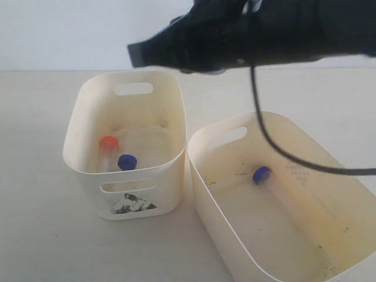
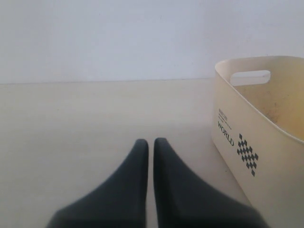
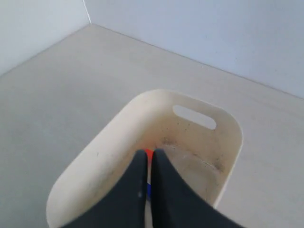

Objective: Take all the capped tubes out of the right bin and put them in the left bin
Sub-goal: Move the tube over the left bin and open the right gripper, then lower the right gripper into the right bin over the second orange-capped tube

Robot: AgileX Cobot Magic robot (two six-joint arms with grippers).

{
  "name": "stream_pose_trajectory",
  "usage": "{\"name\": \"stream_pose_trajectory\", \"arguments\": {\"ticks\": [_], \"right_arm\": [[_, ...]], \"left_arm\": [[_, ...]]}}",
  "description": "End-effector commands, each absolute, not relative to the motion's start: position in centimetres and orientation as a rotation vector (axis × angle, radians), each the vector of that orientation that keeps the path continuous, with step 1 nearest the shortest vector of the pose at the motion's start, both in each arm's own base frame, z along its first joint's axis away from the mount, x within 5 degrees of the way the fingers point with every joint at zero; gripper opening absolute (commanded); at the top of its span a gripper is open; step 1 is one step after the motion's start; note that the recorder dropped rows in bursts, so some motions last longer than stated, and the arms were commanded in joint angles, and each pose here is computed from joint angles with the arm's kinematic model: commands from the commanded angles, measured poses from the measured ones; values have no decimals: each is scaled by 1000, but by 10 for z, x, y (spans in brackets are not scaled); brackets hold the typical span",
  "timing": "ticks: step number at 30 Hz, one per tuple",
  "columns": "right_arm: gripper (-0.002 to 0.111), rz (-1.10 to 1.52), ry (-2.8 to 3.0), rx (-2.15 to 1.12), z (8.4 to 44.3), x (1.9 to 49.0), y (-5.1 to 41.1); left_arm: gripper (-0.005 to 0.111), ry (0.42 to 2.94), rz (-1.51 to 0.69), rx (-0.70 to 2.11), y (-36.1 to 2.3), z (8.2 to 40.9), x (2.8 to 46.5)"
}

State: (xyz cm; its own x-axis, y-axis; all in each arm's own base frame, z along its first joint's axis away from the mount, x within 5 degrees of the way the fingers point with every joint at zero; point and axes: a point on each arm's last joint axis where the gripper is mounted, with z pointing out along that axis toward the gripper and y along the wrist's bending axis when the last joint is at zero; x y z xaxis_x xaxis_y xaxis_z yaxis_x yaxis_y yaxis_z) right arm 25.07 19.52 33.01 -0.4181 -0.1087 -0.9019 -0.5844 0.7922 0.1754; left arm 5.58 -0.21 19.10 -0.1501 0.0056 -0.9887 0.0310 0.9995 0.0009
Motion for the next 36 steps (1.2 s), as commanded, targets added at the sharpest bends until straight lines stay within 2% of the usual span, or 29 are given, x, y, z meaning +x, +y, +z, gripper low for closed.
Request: {"name": "stream_pose_trajectory", "arguments": {"ticks": [1, 9, 15, 18, 21, 26, 31, 36], "right_arm": [[2, 510, 1998, -609, 361, 221, 155], [2, 340, 2287, -610, 365, 180, 106], [2, 215, 2589, -618, 324, 166, 93], [2, 224, 2568, -609, 294, 167, 94], [0, 263, 2591, -590, 282, 169, 98], [0, 257, 2766, -657, 263, 200, 119], [0, 497, 2795, -767, 259, 231, 143], [0, 822, 2779, -710, 252, 251, 120]], "left_arm": [[4, 1710, -26, 20, -2, 193, 56], [4, 1710, -26, 20, -2, 193, 56], [4, 1710, -26, 20, -2, 193, 56], [4, 1710, -26, 20, -2, 193, 56], [4, 1710, -26, 20, -2, 193, 56], [4, 1710, -26, 20, -2, 193, 56], [4, 1710, -26, 20, -2, 193, 56], [4, 1710, -26, 20, -2, 193, 56]]}}
